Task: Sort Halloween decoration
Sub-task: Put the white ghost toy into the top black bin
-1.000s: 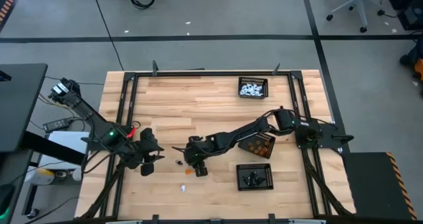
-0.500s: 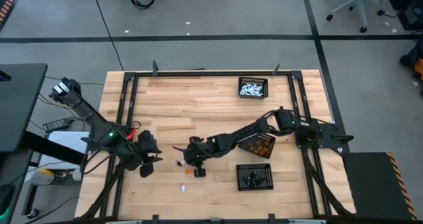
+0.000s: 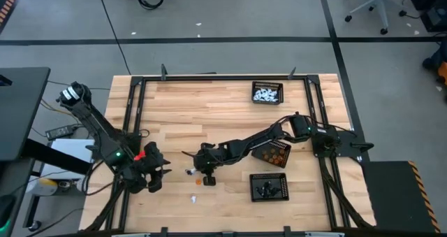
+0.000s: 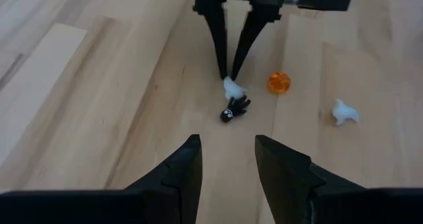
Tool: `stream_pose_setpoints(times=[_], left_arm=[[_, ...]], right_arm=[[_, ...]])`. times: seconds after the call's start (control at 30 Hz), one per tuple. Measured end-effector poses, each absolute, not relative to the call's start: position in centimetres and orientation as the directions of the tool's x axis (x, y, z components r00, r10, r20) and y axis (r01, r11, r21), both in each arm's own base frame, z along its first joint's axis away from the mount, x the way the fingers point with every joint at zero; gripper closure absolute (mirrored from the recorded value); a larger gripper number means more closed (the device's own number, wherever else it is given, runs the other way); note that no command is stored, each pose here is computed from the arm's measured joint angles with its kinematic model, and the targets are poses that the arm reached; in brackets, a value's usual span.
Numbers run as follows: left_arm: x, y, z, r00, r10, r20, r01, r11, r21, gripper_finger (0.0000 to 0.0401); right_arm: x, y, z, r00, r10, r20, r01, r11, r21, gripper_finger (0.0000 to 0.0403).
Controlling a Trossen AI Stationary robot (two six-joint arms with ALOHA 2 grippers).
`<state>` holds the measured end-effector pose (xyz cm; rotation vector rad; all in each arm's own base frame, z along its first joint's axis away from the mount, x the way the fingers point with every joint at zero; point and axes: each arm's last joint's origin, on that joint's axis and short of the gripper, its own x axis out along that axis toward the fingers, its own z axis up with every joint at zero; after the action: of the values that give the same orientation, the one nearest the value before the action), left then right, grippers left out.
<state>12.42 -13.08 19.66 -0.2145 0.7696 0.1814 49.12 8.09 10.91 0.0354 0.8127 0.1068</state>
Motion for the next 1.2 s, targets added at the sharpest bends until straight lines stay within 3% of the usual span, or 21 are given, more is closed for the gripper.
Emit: stream_pose_setpoints(times=[0.2,0.53,0.83,1.03,1.2], left_arm=[[12.8,-13.6,18.9,0.69,0.102,-0.716,-0.279,0.951,-0.134,0.0253],[13.0,-14.1,18.8,0.704,0.08,-0.706,-0.271,0.949,-0.163,0.0253],[13.7,-13.3,18.9,0.721,0.153,-0.676,-0.324,0.937,-0.134,0.0253],[14.4,-12.8,19.0,0.728,0.188,-0.66,-0.352,0.928,-0.124,0.0253],[14.8,-12.5,19.1,0.733,0.194,-0.652,-0.357,0.925,-0.126,0.0253]], right_arm=[[49.1,8.0,11.0,0.688,0.072,-0.722,-0.075,0.997,0.029,0.0396],[48.6,7.5,12.8,0.682,0.012,-0.731,-0.037,0.999,-0.019,0.04],[47.1,7.2,16.8,0.651,-0.005,-0.759,-0.045,0.998,-0.045,0.0401],[46.4,6.6,17.2,0.596,0.001,-0.803,-0.055,0.998,-0.039,0.0401],[46.4,6.2,16.0,0.562,0.119,-0.819,-0.112,0.991,0.067,0.0361]])
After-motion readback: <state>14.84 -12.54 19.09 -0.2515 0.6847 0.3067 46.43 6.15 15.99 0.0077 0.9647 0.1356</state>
